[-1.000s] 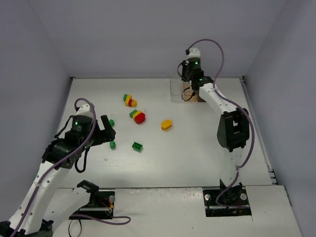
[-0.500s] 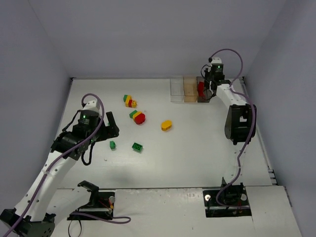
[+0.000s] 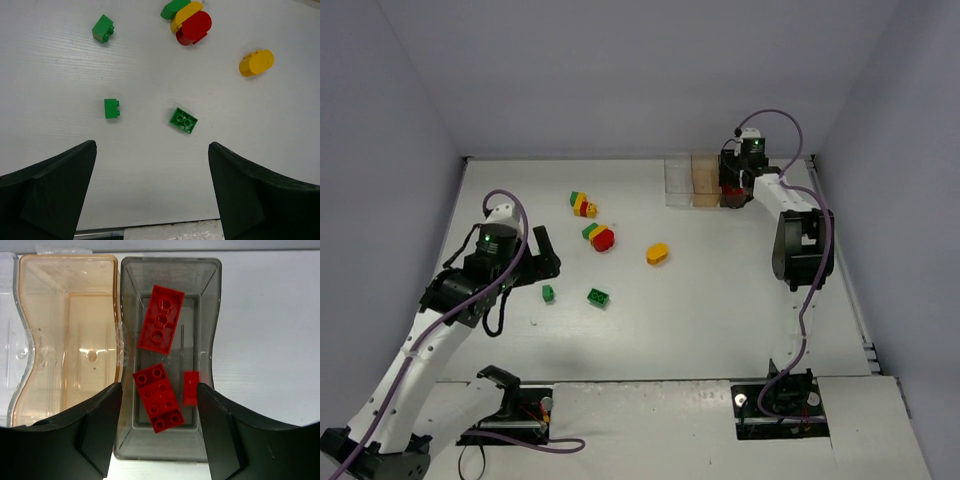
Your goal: Sort the legos into containers by color
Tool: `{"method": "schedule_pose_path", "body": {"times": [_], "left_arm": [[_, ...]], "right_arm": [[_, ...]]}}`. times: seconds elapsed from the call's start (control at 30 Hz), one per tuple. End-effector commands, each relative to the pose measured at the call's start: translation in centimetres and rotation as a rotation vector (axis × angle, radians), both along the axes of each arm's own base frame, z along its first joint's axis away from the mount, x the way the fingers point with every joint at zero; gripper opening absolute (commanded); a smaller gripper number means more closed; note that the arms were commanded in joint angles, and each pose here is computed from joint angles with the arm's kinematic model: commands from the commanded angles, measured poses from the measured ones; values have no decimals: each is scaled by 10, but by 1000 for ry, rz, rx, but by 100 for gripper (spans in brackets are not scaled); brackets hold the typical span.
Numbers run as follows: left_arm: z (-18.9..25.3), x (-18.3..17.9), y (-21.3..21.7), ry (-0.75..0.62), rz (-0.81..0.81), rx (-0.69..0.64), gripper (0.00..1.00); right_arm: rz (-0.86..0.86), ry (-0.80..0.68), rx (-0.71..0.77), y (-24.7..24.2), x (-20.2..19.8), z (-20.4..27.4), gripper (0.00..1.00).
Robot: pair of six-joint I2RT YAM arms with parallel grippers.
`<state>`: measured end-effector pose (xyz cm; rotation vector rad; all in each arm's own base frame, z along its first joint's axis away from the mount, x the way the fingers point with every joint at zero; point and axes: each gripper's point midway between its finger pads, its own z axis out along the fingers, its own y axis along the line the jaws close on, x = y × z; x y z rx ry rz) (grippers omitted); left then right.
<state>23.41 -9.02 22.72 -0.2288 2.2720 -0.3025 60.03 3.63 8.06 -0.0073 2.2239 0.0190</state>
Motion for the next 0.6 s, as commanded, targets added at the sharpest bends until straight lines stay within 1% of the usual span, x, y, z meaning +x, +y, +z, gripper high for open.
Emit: {"method": "schedule_pose_path", "body": {"times": [0.0, 0.03, 0.07, 0.1, 0.13, 0.17, 0.2, 0.23, 0.27, 0.3, 0.33, 0.37, 0.4, 0.47, 0.57], "left_arm": [[16, 2, -3, -59, -16, -22, 87], [17, 1, -3, -60, -17, -23, 87], [16, 0, -3, -58, -18, -24, 87], [17, -1, -3, -62, -20, -27, 87], [18, -2, -3, -63, -24, -28, 87], [18, -3, -4, -62, -26, -30, 87], [17, -3, -3, -59, -28, -30, 87], [17, -5, -5, -56, -36, -32, 87], [16, -6, -5, -51, -42, -31, 87], [17, -7, -5, -51, -46, -34, 87], [15, -9, -6, -44, -54, -36, 87], [16, -10, -6, -43, -57, -37, 87], [16, -11, -6, -45, -61, -40, 87], [15, -15, -7, -41, -70, -47, 87], [17, -20, -7, -46, -77, -59, 87]], "right_arm": [[15, -141, 51, 18, -8, 80, 58], [16, -141, 71, 24, -14, 83, 58], [24, -162, 90, 37, -24, 100, 59], [21, -128, 97, 44, -38, 88, 59], [-2, -118, 118, 52, -47, 86, 59], [-26, -143, 103, 64, -59, 100, 59], [-51, -138, 106, 69, -68, 99, 59], [-98, -90, 132, 75, -83, 82, 59], [-135, -100, 145, 77, -93, 90, 60], [-139, -83, 171, 93, -104, 87, 60], [-179, -60, 221, 98, -118, 81, 65], [-193, -53, 238, 105, -125, 77, 67], [-179, -43, 251, 122, -135, 74, 69], [-190, 4, 263, 136, -152, 60, 77], [-193, 66, 285, 166, -169, 42, 81]]}}
